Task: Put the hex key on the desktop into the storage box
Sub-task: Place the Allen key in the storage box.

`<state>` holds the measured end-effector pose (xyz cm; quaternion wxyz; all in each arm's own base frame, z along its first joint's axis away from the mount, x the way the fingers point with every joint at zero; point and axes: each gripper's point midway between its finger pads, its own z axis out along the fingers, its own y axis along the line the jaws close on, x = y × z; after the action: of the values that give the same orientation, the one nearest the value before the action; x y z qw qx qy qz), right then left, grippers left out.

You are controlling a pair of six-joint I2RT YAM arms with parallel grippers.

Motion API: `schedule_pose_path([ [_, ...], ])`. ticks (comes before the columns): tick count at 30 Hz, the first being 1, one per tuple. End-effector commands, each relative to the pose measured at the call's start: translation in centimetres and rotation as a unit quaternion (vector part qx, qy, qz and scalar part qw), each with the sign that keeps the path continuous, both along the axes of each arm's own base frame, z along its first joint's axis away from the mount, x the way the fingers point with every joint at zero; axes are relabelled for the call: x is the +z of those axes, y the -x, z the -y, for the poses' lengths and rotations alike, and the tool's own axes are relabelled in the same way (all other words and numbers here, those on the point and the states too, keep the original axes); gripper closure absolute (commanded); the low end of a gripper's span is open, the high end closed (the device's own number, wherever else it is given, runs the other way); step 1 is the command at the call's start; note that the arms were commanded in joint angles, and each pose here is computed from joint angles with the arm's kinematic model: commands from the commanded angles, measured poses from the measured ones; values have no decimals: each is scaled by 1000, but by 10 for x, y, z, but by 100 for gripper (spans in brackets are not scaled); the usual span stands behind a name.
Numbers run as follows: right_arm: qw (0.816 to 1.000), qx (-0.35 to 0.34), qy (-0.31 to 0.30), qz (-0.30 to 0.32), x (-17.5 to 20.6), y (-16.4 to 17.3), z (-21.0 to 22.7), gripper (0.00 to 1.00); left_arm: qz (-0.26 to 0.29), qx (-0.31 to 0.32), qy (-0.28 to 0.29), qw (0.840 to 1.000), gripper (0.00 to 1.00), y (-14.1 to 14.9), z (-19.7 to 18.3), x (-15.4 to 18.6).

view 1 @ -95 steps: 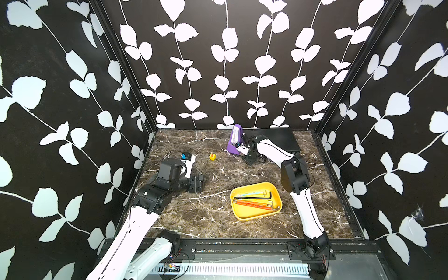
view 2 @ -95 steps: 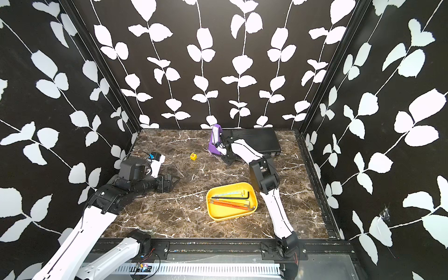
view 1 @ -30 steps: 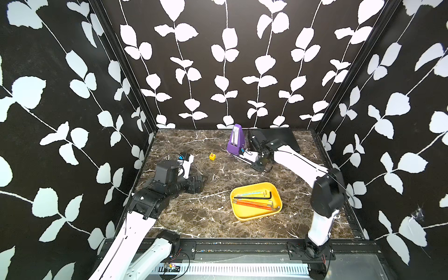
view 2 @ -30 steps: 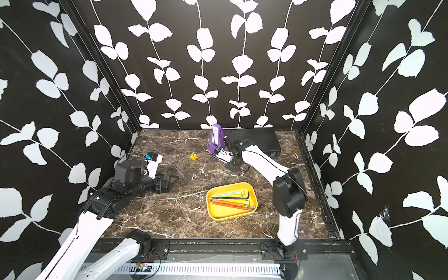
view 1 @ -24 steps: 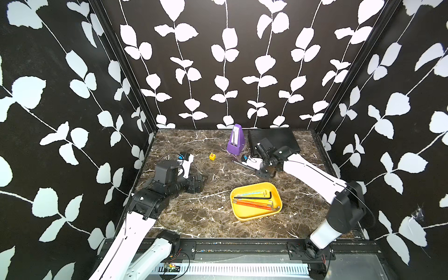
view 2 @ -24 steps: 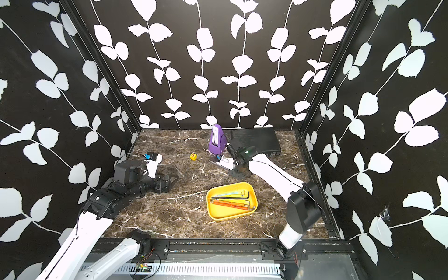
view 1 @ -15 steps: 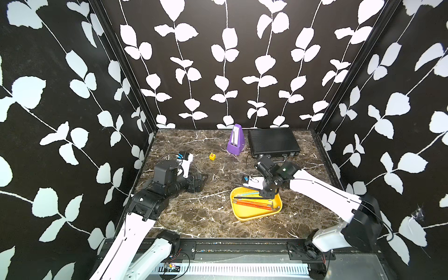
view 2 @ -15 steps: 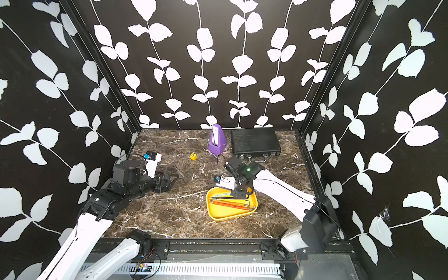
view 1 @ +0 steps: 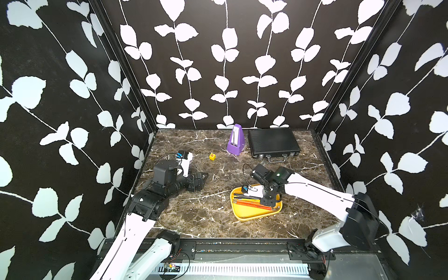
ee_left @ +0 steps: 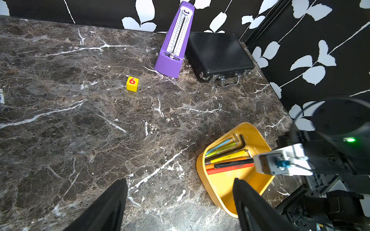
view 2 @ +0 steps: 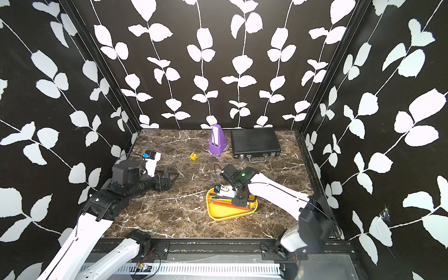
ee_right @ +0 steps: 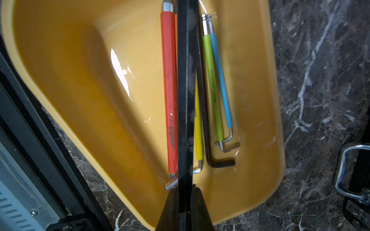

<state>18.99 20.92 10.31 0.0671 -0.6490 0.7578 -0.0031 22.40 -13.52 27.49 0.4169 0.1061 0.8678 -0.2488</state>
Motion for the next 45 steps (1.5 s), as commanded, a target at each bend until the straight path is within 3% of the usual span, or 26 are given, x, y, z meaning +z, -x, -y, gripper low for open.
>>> schedule_pose_path([
  [1,1000,-3,17,4,-1,-4,-4,100,11,0,6,1000,17,3,-1,5],
  [29,999,-34,32,-11,-54,-18,-22,100,5,1,12,1000,17,5,0,4],
  [36,999,-43,24,0,-44,-19,-22,72,7,2,16,1000,17,1,2,5],
  [42,996,-83,-16,43,-8,-39,-26,62,13,8,17,1000,16,-4,2,9],
  [45,984,-143,-79,77,29,-60,-26,59,12,12,16,1000,13,-11,3,12],
])
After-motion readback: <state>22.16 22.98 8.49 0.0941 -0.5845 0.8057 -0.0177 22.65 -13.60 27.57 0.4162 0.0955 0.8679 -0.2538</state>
